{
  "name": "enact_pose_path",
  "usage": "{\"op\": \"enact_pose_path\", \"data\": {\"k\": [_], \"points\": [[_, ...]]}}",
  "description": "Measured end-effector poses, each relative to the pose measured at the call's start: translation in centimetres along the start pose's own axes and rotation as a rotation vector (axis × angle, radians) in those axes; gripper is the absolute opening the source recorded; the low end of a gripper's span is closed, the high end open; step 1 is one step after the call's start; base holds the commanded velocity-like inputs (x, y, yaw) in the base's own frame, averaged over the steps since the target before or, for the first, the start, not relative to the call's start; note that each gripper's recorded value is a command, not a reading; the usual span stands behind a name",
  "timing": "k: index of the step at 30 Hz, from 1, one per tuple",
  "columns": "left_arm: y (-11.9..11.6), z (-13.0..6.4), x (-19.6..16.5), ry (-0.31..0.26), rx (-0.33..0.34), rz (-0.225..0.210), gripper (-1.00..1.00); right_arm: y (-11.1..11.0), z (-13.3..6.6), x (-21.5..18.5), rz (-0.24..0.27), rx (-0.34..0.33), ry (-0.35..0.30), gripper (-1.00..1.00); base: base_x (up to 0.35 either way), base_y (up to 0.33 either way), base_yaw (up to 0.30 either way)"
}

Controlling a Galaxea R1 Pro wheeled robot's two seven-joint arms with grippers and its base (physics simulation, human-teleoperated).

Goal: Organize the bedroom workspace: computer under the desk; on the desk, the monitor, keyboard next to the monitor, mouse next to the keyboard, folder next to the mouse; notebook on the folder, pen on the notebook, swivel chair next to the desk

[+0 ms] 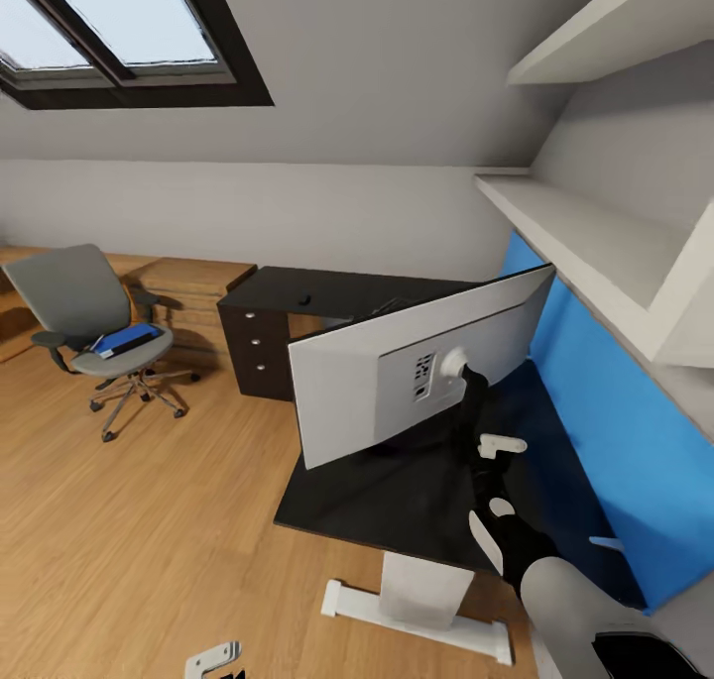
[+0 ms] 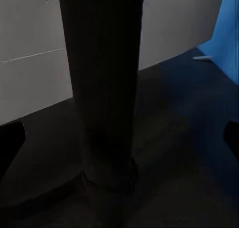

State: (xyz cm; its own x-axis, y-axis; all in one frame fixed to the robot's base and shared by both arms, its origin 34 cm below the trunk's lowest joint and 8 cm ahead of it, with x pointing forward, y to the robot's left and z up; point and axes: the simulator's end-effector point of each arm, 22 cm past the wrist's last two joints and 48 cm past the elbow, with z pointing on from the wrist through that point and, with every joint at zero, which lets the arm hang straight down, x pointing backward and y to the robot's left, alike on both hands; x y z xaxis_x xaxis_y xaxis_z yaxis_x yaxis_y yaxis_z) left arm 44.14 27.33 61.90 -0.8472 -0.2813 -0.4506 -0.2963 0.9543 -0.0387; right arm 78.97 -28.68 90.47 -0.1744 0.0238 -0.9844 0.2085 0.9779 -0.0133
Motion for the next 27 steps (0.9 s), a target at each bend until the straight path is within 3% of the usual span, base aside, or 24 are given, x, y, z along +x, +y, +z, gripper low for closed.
{"op": "enact_pose_path", "data": {"k": [27], "points": [[0.23, 0.02, -0.07, -0.001, -0.003, 0.000, 1.00, 0.07, -0.02, -0.09, 0.001, -0.001, -0.005, 1.00, -0.316, 0.052, 0.000]]}}
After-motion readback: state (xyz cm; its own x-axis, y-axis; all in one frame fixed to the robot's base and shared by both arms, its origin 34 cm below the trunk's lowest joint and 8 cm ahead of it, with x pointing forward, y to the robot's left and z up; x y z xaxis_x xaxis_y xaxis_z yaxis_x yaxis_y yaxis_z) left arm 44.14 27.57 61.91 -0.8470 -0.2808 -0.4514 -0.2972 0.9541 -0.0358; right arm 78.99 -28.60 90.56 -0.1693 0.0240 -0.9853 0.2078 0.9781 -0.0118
